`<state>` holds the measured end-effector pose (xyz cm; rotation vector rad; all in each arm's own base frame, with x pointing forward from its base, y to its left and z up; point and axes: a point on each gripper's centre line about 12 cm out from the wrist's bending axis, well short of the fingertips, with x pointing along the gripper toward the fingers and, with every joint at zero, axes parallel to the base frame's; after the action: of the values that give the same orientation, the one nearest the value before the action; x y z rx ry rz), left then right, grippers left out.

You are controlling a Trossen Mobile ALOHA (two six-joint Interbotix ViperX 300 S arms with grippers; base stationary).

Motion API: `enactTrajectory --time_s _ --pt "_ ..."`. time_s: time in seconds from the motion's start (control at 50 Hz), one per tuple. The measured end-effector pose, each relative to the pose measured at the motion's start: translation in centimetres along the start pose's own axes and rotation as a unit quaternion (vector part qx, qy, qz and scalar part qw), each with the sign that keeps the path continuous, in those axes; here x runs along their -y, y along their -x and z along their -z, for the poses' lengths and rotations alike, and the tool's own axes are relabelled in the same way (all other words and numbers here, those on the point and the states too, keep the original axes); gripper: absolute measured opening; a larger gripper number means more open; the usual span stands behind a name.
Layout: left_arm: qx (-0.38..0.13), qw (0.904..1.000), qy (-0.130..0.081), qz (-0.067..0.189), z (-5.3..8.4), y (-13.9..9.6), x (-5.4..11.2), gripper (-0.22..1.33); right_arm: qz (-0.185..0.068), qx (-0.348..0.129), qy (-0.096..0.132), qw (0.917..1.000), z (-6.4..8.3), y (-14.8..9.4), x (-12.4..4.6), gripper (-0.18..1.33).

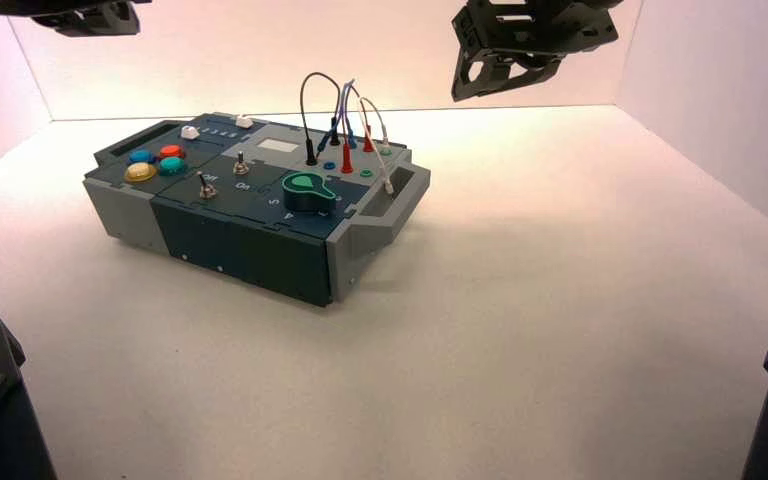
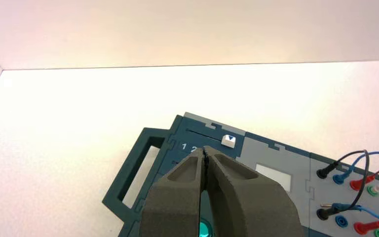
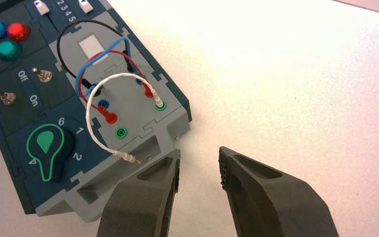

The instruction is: Move the top slider to position 1.

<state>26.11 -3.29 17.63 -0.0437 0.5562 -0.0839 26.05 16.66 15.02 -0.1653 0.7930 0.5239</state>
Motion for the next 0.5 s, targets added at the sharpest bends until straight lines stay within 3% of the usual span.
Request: enactTrajectory --time_s 0.5 --pt "-0.077 0.9955 -0.044 0.032 0.1 -4.5 2.5 -0.16 0.000 -0.005 0.000 1.0000 0.2 -0.3 0.0 0.87"
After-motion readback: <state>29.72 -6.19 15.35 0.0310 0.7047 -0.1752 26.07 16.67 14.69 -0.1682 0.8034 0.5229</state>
